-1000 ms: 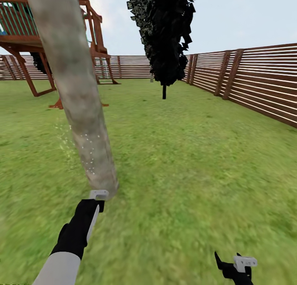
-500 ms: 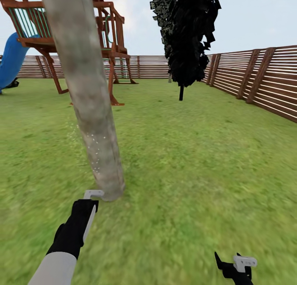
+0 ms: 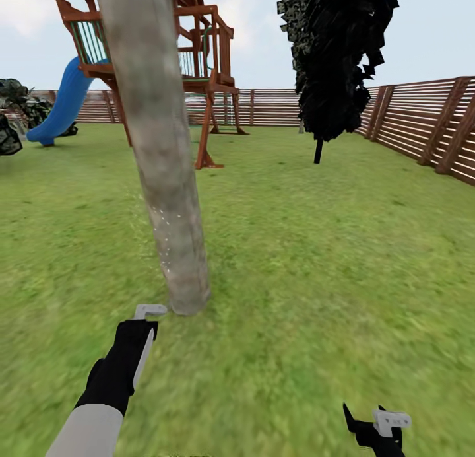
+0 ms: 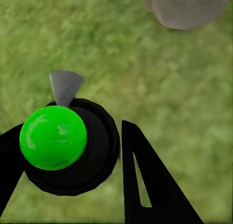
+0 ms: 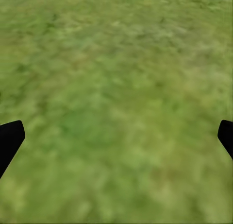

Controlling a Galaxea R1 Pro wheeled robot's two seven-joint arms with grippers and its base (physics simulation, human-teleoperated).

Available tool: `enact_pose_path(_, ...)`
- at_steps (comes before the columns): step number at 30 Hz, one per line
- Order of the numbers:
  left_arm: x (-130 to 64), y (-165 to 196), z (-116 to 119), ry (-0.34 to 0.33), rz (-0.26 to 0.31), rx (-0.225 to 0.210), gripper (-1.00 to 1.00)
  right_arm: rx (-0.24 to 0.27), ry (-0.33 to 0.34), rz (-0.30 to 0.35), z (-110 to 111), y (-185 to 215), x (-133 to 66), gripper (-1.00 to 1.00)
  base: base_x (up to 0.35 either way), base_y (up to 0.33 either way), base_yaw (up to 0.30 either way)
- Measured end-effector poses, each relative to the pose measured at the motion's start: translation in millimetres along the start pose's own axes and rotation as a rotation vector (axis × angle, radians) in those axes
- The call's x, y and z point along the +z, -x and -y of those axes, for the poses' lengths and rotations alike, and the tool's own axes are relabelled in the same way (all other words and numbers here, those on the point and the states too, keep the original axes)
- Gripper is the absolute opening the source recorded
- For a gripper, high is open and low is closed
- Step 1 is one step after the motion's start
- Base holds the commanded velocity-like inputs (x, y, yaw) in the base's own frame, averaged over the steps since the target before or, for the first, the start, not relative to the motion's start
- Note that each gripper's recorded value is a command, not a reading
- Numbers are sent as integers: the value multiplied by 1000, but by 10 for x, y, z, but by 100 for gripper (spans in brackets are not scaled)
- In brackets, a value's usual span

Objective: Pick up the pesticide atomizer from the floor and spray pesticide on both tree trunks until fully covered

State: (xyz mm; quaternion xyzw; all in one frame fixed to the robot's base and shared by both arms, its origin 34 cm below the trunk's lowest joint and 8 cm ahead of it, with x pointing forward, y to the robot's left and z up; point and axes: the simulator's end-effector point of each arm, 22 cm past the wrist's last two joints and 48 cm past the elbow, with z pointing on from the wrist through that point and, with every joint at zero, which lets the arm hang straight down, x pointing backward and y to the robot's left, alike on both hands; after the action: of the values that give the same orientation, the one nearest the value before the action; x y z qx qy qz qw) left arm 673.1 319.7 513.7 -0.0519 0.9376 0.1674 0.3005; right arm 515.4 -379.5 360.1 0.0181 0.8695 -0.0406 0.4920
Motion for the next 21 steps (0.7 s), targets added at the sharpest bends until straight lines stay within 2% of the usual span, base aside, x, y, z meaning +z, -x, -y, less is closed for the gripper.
enact_pose_path(4,-2,1,8,-1,0,0,-100,0,0,0,-1,1,1,100,1,-272,253)
enact_pose_path(15,-7,2,21,-4,0,-2,-100,0,0,0,1,2,0,100,80,-272,31)
enact_pose_path(21,-8,5,23,-4,1,-1,-100,0,0,0,-2,-1,0,100,90,-272,210)
